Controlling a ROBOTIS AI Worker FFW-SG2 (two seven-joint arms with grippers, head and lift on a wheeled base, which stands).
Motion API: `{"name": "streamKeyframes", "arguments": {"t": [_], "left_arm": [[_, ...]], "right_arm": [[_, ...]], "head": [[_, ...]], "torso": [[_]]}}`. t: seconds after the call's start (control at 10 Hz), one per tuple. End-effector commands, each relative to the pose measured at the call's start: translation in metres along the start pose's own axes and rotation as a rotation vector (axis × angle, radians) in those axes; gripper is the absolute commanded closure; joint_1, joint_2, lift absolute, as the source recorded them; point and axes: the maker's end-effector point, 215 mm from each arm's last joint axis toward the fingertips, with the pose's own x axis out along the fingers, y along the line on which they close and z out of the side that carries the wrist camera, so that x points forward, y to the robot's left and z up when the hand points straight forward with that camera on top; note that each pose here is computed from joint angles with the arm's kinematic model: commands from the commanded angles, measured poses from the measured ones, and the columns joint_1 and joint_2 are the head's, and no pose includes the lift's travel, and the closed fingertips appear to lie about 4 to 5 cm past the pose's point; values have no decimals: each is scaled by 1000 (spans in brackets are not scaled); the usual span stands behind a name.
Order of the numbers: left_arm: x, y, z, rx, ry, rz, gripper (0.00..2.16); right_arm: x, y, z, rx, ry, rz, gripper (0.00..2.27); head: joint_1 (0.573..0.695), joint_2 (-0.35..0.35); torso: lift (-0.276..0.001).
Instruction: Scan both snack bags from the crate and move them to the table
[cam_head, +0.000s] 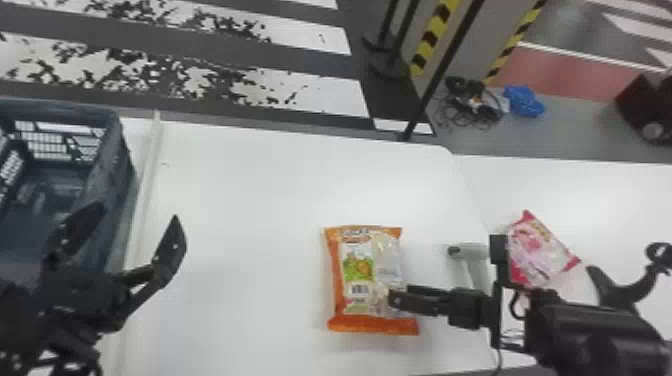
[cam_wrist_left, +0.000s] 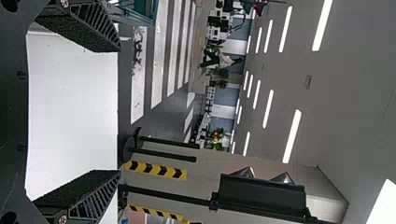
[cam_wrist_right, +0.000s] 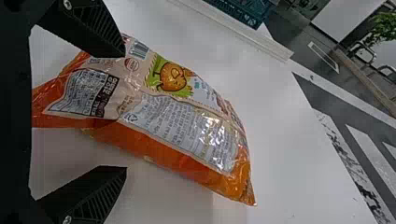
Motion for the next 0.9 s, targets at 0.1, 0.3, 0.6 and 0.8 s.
{"name": "streamKeyframes", "arguments": {"t": [0.1,0.3,0.6,0.8], "left_arm": [[1,0,0,1,1,-1,60],[3,2,1,3,-1,-2,60],[4,2,2,-1,-5,0,60],[3,2,1,-1,-3,0,60]], "right_arm": [[13,9,-11,6,49,17,171],[19,10,-15,-41,85,9,2162],[16,18,-5,-93,58,41,2240],[10,21,5,-108,16,39,2240]], "head": [[695,-244],[695,-224],[695,-211],[695,-212]], "torso": [[-87],[-87],[-87],[-87]]}}
